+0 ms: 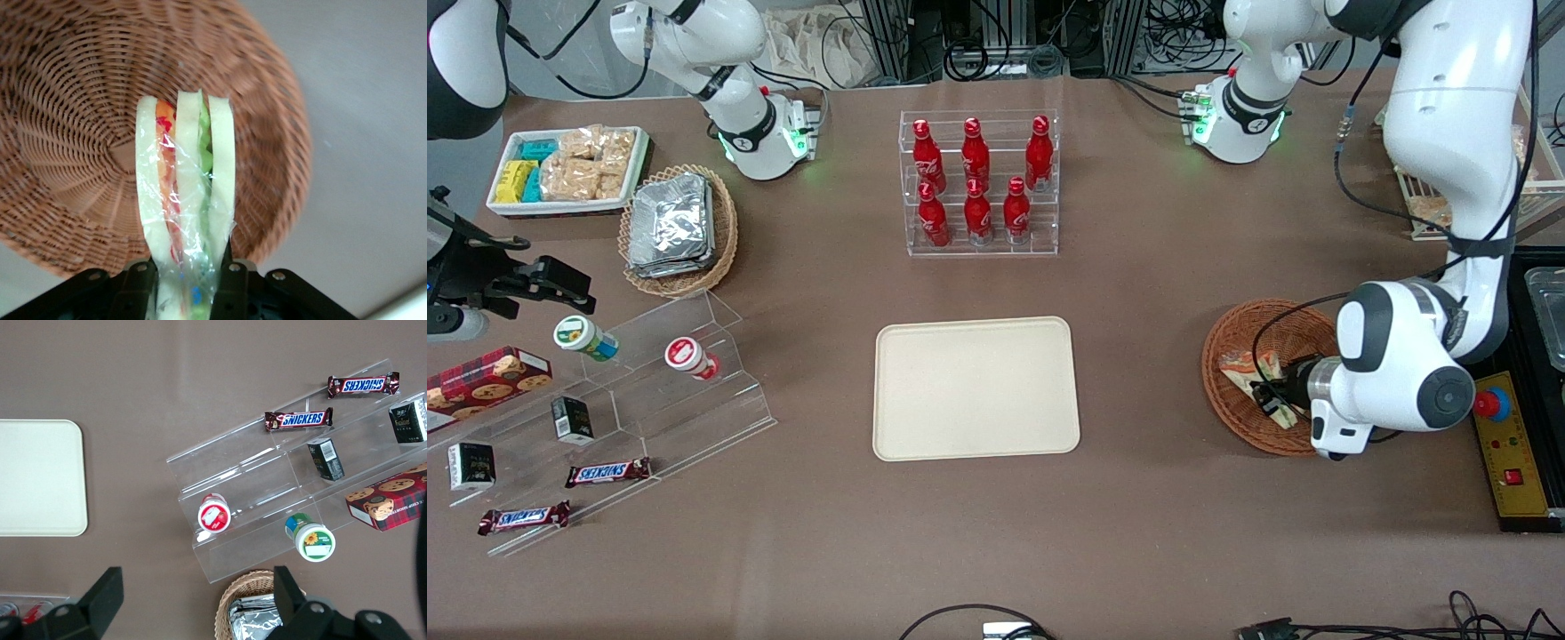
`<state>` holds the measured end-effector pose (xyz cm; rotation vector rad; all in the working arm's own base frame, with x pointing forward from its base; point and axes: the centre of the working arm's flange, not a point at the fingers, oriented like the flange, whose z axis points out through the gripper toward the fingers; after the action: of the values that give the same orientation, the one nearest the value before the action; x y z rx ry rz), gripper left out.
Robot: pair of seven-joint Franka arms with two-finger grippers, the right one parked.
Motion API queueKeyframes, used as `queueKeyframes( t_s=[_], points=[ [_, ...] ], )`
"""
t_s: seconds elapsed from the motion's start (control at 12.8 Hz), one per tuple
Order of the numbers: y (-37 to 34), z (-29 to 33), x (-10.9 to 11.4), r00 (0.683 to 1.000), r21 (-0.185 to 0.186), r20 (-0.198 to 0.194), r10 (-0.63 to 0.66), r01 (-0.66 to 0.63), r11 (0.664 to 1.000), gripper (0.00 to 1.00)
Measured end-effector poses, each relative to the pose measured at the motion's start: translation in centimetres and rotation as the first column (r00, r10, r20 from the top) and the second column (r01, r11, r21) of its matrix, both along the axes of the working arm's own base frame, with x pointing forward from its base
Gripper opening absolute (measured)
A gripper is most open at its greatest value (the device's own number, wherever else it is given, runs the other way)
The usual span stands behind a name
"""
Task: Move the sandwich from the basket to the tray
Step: 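Lift the sandwich and carry it toward the cream tray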
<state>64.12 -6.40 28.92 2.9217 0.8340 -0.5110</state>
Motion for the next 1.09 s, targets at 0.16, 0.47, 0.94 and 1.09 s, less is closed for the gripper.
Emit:
queueKeyframes(
  t_s=[0.16,0.47,0.94,1.09],
  points=[
    [-1.6,4.4,-0.4,0.988,-0.039,0.054,-0.142,0.144,0.989,0.3],
    [-7.8,10.4,-0.5,0.92,-0.096,0.141,-0.365,0.38,0.92,0.19],
    [-20.5,9.4,-0.3,0.837,-0.098,0.159,-0.523,0.541,0.835,0.19],
    [-23.1,7.7,-0.3,0.84,-0.106,0.148,-0.523,0.539,0.836,0.19]
  ],
)
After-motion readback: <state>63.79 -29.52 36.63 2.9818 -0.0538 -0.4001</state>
